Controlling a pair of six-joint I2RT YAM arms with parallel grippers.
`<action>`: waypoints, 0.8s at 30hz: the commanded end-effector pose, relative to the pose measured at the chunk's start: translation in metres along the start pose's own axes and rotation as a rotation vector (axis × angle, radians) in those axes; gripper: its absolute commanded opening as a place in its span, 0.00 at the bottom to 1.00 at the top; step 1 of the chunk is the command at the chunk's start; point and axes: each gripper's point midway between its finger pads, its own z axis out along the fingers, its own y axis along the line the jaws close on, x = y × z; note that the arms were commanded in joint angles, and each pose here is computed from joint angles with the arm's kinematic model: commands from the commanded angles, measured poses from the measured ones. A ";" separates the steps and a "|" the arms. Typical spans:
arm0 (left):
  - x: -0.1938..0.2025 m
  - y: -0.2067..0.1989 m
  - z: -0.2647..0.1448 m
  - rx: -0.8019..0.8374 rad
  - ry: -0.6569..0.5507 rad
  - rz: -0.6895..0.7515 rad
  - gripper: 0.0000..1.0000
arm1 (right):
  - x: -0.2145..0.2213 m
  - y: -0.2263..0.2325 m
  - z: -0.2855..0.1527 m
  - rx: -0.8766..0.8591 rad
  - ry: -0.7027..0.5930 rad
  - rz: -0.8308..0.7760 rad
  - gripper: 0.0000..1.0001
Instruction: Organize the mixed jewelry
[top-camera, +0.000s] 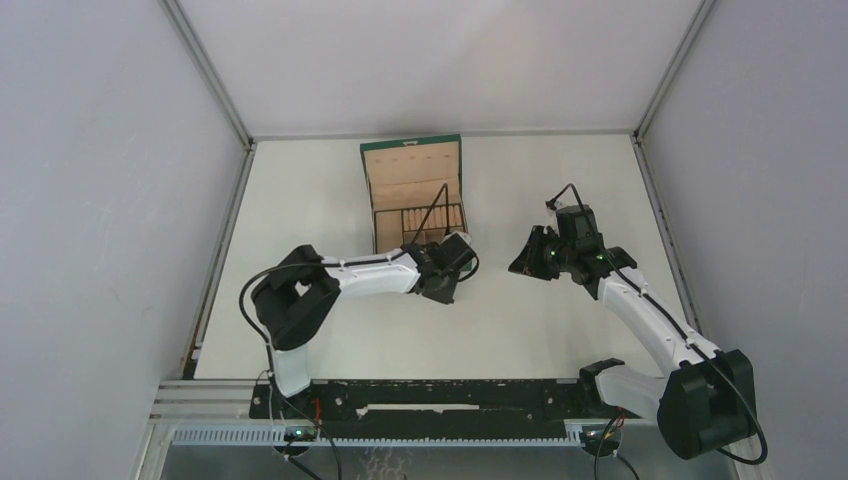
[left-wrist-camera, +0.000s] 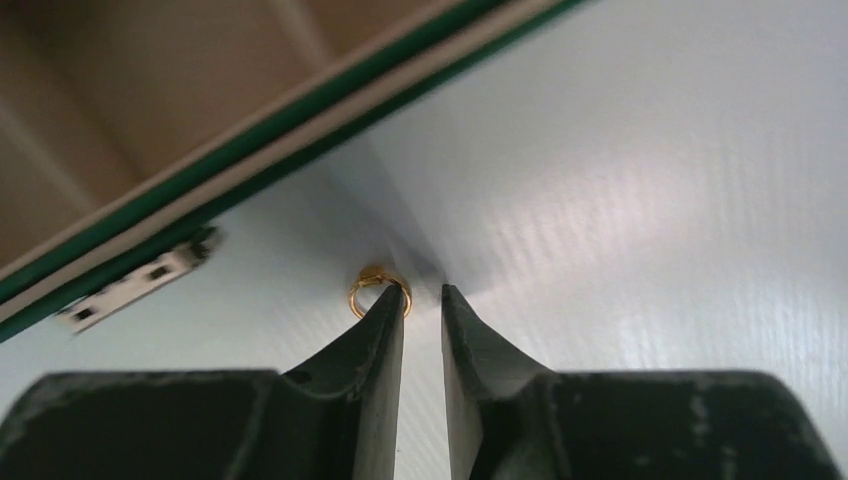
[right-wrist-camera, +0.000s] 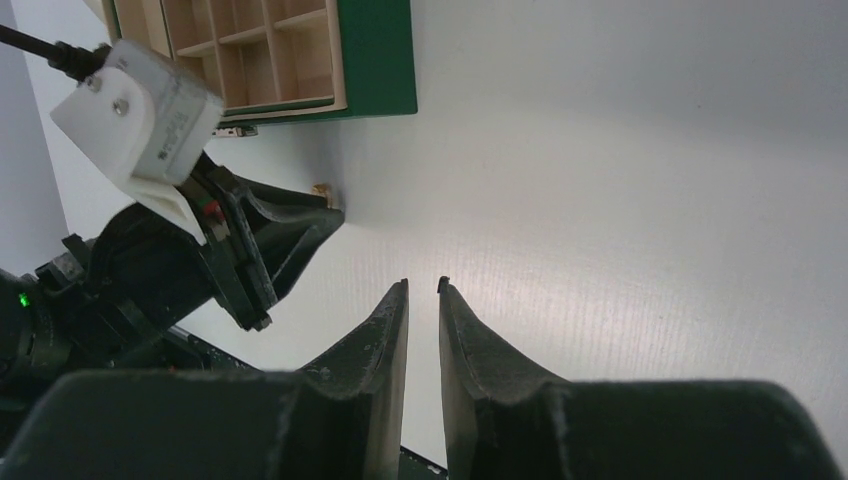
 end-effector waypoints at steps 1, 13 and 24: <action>0.011 -0.035 -0.001 0.174 0.021 0.185 0.24 | -0.006 0.003 -0.004 -0.009 -0.026 -0.022 0.25; -0.015 -0.039 -0.034 0.159 -0.085 0.151 0.25 | -0.006 0.002 -0.004 -0.005 -0.029 -0.013 0.25; -0.030 -0.029 -0.044 0.018 -0.101 -0.111 0.27 | -0.002 0.002 -0.005 -0.012 -0.007 -0.023 0.25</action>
